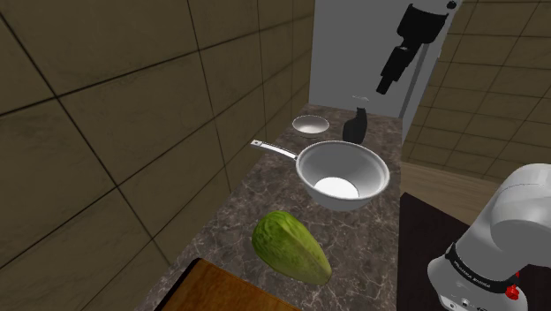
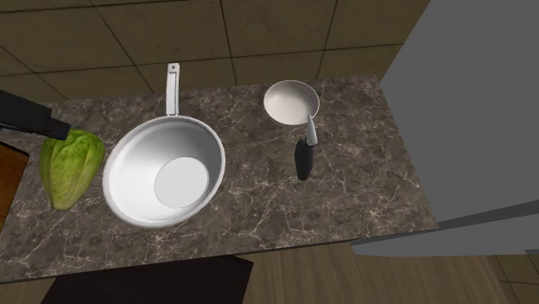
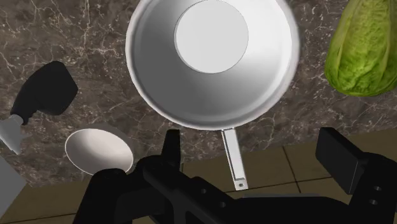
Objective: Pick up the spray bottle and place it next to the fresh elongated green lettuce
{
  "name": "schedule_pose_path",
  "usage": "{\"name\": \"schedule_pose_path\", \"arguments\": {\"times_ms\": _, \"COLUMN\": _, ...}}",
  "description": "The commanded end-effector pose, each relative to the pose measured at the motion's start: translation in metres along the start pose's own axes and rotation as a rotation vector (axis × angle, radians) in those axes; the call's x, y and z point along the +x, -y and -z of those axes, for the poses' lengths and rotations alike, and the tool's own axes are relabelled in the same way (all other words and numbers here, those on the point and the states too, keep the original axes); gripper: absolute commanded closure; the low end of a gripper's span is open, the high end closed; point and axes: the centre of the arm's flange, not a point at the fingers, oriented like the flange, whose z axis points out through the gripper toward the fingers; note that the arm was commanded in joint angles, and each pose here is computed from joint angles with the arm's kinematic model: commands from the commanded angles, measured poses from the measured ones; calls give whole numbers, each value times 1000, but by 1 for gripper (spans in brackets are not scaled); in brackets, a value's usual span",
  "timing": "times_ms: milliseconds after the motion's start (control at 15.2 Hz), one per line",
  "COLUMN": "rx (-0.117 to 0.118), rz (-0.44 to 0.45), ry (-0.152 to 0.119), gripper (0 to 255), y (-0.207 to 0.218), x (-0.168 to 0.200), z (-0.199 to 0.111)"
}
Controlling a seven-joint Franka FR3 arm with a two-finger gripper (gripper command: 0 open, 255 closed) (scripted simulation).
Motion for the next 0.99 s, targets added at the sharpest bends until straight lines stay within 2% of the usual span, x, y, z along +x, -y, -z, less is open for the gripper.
{"name": "schedule_pose_path", "arguments": {"times_ms": 0, "rx": 0, "rz": 0, "ry": 0, "gripper": 0, "y": 0, "x": 0, "z": 0}}
{"name": "schedule_pose_path", "arguments": {"times_ms": 924, "rx": 34, "rz": 14, "ry": 43, "gripper": 0, "y": -161, "x": 50, "z": -90}}
